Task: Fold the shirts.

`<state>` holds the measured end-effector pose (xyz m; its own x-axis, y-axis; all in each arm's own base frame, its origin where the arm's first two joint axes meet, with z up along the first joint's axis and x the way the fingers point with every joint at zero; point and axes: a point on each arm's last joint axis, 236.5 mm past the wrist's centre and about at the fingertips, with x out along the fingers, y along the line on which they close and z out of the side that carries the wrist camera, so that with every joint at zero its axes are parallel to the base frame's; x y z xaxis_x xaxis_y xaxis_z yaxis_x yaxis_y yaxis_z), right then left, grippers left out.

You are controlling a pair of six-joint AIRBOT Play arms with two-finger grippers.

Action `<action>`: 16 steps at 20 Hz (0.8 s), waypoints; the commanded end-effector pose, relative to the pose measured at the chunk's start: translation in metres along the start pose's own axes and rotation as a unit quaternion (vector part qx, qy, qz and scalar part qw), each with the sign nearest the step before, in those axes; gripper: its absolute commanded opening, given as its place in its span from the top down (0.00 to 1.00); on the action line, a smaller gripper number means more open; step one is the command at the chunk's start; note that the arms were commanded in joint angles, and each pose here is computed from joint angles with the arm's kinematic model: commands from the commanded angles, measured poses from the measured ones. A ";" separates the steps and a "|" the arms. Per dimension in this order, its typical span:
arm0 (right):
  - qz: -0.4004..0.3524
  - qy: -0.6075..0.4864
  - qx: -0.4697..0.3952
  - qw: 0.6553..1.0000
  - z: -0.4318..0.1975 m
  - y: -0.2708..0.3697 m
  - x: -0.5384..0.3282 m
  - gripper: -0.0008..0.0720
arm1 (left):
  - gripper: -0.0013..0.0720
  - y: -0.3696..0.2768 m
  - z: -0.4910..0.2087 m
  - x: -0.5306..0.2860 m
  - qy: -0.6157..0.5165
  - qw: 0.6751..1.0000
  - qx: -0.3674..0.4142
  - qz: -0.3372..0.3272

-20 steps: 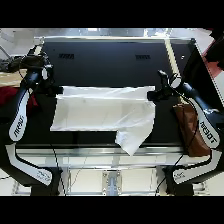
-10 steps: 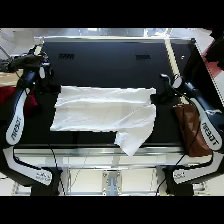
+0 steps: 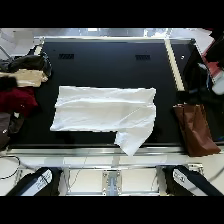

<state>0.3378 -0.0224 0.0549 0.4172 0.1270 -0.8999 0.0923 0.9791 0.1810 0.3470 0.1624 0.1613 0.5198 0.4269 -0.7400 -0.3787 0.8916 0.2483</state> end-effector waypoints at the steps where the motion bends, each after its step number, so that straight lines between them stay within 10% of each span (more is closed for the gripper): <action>1: 0.079 0.001 0.149 0.986 -0.074 0.025 0.029 0.32 | 0.48 0.041 -0.058 -0.016 -0.015 0.996 -0.075 0.037; 5: 0.190 0.149 0.248 0.938 -0.176 0.078 0.072 0.32 | 0.48 0.032 -0.075 -0.007 -0.024 0.994 -0.102 0.023; 16: 0.199 0.218 0.257 0.920 -0.222 0.087 0.080 0.41 | 0.48 -0.008 -0.090 0.025 0.040 0.989 -0.134 -0.045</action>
<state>0.1828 0.1030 -0.0881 0.1278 0.6030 -0.7875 0.4612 0.6668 0.5854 0.2905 0.1574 0.0941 0.5112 0.3581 -0.7813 -0.5303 0.8468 0.0411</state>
